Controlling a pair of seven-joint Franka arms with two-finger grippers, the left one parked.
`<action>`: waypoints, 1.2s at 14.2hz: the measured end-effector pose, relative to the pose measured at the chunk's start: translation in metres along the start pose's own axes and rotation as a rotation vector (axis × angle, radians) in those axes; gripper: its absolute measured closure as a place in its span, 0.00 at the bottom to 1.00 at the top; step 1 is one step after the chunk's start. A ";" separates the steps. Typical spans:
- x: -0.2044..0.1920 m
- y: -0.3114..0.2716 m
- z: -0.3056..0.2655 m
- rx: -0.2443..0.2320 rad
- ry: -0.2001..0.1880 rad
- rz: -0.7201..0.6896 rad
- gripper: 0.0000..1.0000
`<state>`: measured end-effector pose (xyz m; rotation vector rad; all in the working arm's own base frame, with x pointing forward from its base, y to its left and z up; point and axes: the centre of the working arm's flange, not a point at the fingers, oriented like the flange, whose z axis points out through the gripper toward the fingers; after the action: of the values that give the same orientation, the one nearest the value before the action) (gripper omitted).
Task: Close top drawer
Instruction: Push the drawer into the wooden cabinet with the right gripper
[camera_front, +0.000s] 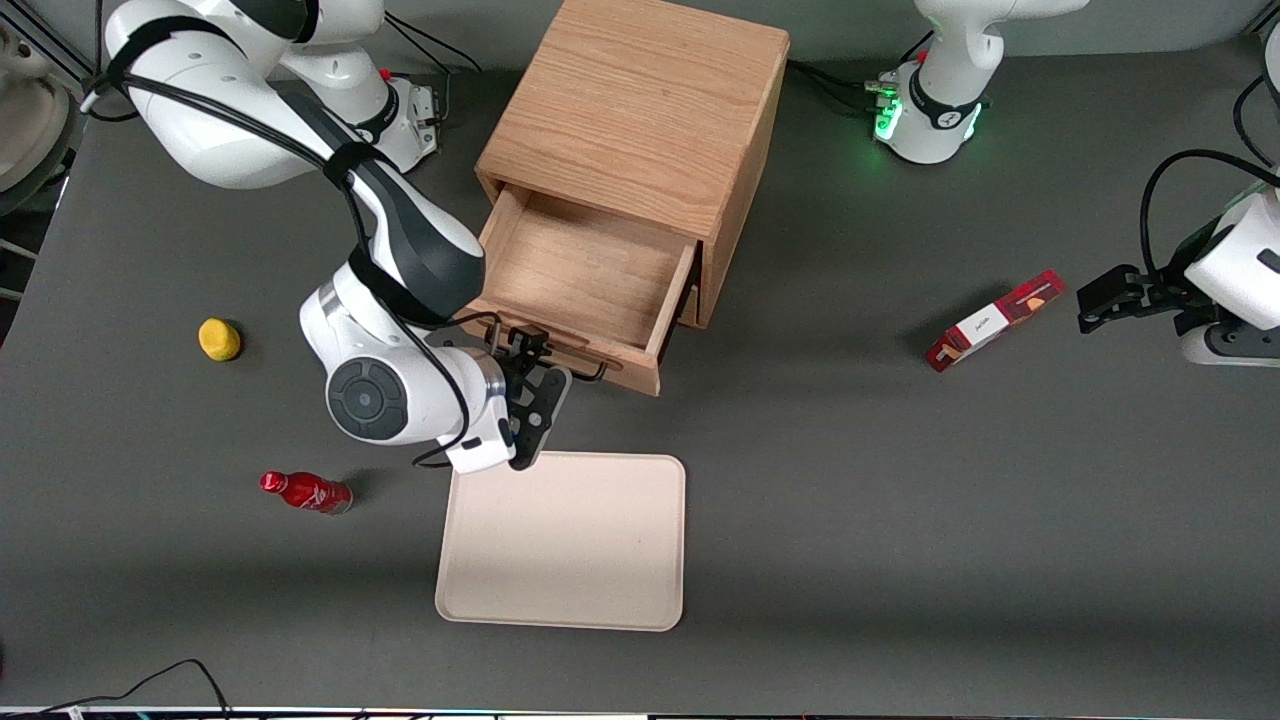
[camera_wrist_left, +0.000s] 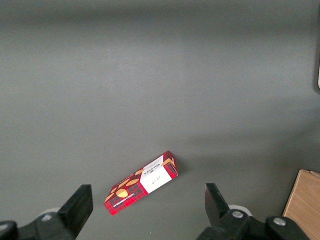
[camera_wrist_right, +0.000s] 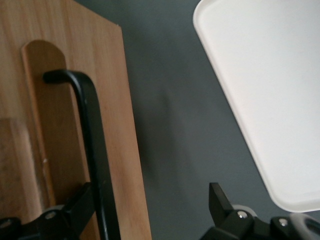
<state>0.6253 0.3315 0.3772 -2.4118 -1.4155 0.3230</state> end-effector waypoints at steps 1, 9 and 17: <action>-0.003 -0.005 0.000 0.002 -0.003 0.001 0.00; -0.008 -0.038 0.022 0.016 -0.012 0.011 0.00; -0.005 -0.068 0.026 0.041 -0.016 0.010 0.00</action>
<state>0.5588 0.3620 0.3802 -2.3889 -1.3905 0.3711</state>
